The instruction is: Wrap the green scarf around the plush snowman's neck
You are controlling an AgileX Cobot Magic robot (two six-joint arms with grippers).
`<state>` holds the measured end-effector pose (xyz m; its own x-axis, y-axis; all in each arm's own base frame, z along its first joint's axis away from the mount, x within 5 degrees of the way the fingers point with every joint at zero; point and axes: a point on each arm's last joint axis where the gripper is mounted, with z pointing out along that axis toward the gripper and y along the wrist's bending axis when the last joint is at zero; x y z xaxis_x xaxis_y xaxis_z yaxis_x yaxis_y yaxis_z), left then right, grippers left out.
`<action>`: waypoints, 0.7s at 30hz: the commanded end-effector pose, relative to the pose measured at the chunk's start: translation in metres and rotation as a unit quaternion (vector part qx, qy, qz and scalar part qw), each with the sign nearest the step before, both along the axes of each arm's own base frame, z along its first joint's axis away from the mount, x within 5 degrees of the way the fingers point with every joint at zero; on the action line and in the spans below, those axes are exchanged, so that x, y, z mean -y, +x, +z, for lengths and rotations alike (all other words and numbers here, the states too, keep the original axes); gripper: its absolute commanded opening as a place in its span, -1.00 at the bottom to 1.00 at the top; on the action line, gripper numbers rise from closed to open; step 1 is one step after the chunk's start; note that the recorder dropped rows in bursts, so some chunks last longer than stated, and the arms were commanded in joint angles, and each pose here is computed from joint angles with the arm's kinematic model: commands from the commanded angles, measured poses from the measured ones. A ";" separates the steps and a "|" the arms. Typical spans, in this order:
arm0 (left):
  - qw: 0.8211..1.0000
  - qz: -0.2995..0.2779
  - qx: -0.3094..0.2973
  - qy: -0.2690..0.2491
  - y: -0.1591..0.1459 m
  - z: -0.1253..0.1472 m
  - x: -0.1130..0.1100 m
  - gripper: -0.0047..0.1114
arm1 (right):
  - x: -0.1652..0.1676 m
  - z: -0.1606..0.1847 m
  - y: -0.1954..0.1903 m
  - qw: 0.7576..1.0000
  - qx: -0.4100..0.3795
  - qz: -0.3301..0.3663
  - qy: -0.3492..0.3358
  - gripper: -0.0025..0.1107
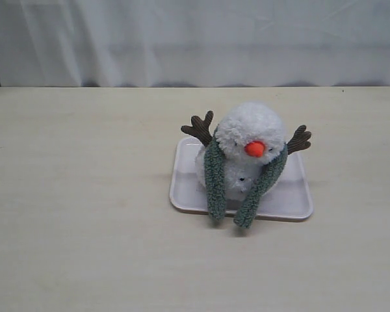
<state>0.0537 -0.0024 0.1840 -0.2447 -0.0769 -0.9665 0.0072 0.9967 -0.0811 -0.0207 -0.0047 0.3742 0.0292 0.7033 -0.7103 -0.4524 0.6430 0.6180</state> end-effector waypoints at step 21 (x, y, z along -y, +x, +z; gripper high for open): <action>1.000 0.000 0.005 0.000 0.000 0.000 0.000 -0.92 | 0.000 0.001 0.006 0.992 0.121 -0.015 0.033 -0.14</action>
